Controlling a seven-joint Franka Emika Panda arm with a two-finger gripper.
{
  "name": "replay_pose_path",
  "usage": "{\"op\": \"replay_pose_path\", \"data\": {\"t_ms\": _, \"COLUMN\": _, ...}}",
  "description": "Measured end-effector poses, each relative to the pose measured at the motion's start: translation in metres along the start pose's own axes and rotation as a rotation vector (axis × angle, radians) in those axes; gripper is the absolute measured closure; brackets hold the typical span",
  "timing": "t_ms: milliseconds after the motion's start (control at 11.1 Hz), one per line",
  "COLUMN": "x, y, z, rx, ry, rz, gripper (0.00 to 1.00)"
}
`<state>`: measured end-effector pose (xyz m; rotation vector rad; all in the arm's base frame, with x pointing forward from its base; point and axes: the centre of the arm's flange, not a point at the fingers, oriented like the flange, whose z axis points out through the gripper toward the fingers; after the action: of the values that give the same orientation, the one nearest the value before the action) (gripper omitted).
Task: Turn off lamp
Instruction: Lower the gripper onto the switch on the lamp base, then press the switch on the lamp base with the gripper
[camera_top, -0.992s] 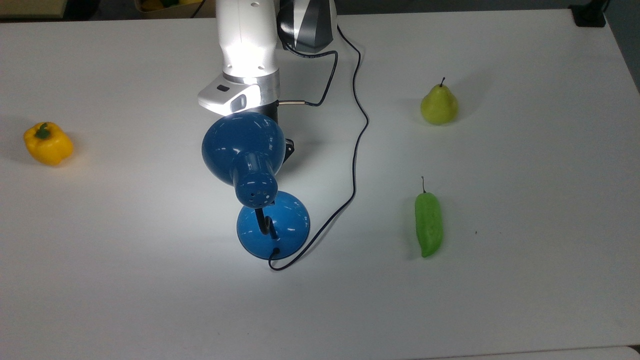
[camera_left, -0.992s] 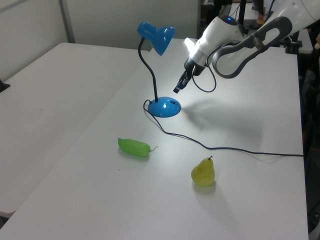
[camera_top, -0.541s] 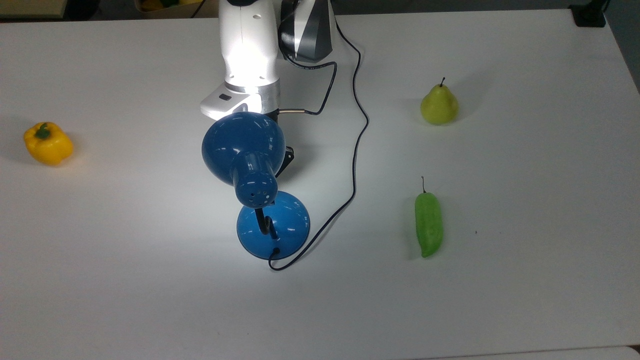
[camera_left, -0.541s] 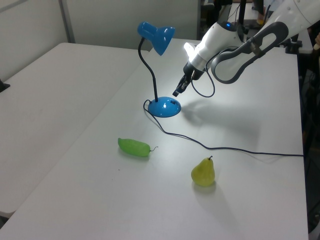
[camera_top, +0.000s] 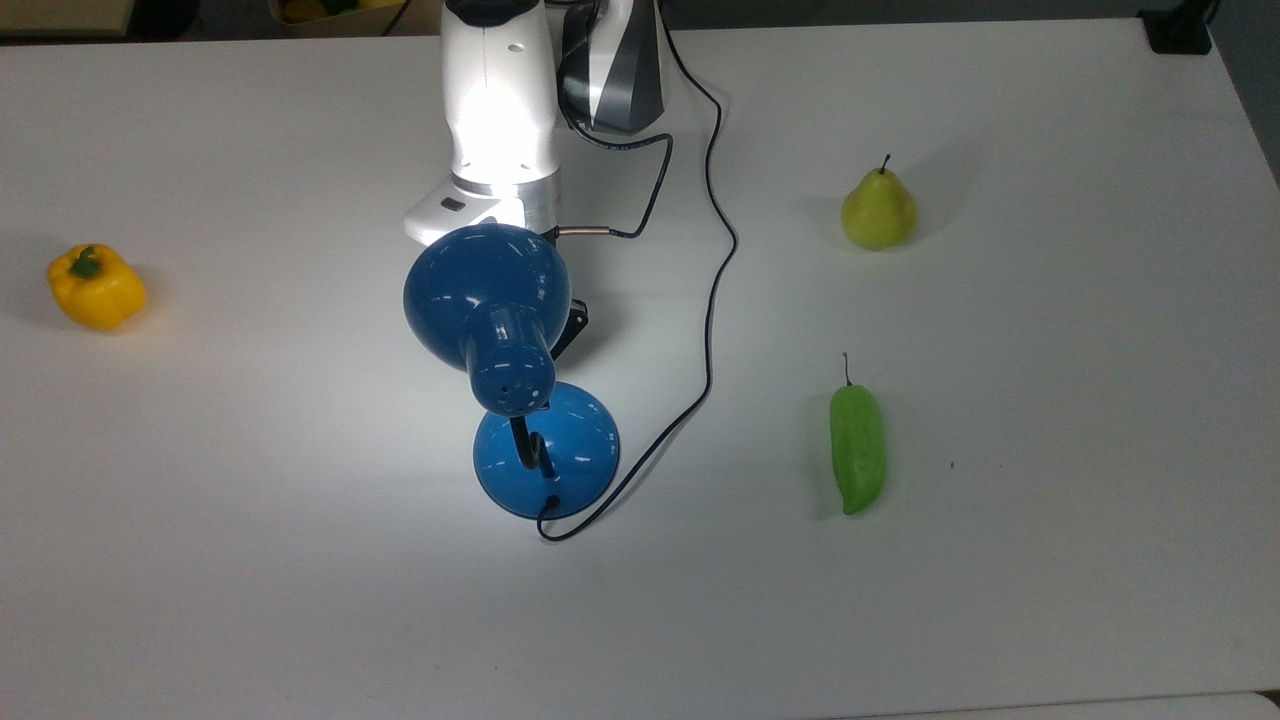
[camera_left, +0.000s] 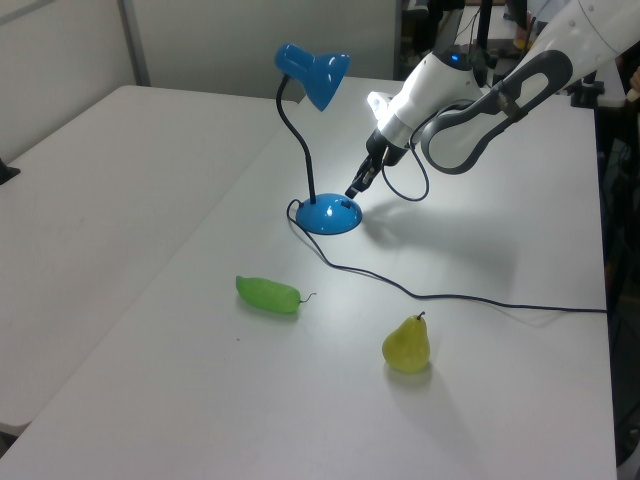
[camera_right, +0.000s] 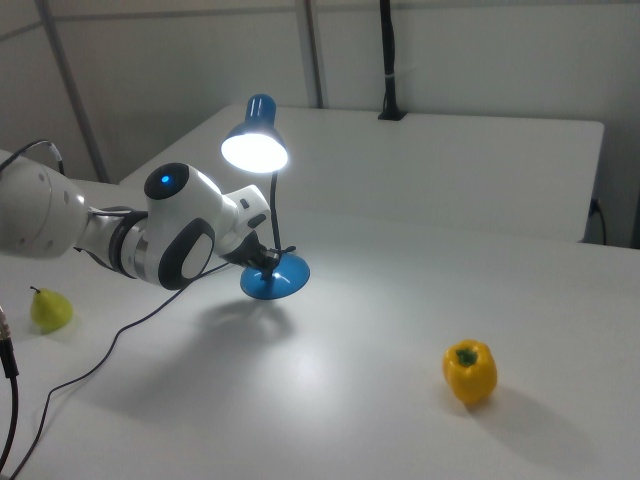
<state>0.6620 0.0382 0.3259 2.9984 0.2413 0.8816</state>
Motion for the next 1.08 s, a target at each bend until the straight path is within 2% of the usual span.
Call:
{"op": "replay_pose_path", "data": {"t_ms": 271, "x": 0.0016, "y": 0.0005, "z": 0.0000, "rx": -0.005, "ry": 0.028, "rz": 0.002, "gripper": 0.99}}
{"op": "replay_pose_path", "data": {"t_ms": 1082, "x": -0.0031, "y": -0.0041, "z": 0.0081, "rx": 0.000, "ry": 0.016, "rz": 0.010, "gripper": 0.99}}
